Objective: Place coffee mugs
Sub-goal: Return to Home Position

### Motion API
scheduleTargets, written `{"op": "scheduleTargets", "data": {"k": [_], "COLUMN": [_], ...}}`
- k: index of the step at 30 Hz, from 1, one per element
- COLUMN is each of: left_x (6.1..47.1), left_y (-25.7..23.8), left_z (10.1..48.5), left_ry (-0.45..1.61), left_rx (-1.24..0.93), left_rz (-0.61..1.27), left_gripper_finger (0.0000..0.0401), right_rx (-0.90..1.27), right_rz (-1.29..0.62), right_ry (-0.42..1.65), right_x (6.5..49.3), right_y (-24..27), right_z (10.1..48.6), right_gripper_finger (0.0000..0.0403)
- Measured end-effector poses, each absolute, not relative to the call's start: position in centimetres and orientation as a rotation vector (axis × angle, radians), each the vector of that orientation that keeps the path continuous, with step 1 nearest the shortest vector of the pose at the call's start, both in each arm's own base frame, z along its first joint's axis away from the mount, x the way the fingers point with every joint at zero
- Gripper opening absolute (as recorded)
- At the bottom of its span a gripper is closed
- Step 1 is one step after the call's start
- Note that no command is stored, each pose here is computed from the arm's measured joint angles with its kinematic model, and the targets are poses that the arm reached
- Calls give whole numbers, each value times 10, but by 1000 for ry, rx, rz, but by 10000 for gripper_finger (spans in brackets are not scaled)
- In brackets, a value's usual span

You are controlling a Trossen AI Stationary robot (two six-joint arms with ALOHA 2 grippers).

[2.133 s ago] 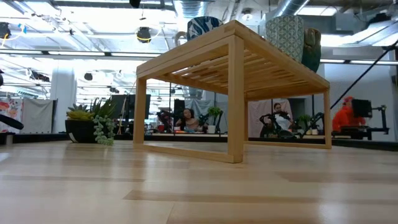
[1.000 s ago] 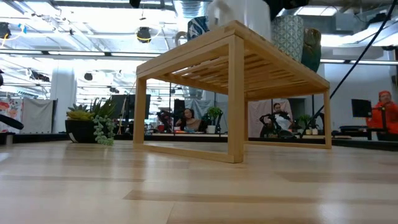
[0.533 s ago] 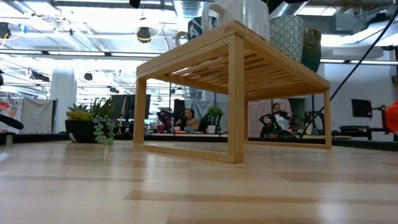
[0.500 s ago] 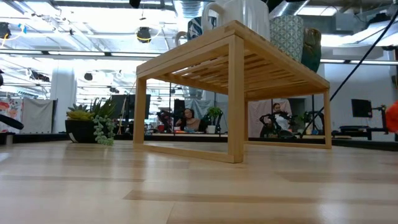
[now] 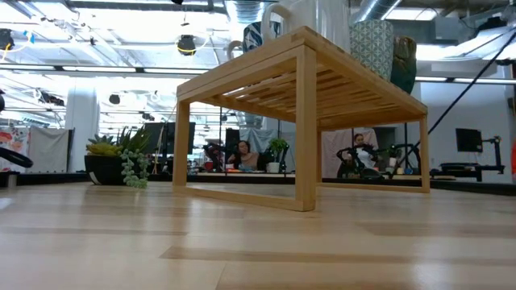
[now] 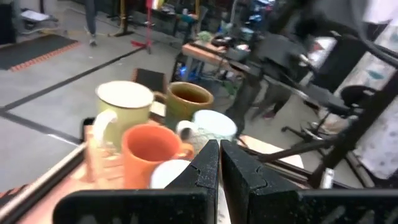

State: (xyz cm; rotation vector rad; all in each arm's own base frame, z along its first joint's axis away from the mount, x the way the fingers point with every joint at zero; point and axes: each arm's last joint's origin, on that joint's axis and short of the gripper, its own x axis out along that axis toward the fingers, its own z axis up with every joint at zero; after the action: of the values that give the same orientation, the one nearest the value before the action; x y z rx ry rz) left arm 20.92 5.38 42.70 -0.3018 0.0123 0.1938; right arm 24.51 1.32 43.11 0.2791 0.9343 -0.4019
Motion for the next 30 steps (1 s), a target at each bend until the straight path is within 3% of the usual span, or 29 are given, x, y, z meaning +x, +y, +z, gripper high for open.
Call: {"op": "scheduleTargets", "data": {"k": [4, 6, 14, 30], "left_x": [212, 211, 189, 118], "left_y": [37, 28, 4, 5], "left_z": [403, 391, 336, 246], "left_ry": [-49, -86, -106, -318], "left_rx": [-320, -319, -336, -464], "left_rz": [166, 144, 156, 130], "left_gripper_finger": [0, 0, 0, 0], "right_rx": [326, 372, 489, 441], "right_rz": [-397, -381, -195, -69], "right_ry": [851, 766, 388, 413], "right_x": [218, 207, 190, 204], "right_y": [11, 10, 10, 9], "right_z": [427, 422, 404, 393], "right_gripper_finger": [28, 16, 19, 19]}}
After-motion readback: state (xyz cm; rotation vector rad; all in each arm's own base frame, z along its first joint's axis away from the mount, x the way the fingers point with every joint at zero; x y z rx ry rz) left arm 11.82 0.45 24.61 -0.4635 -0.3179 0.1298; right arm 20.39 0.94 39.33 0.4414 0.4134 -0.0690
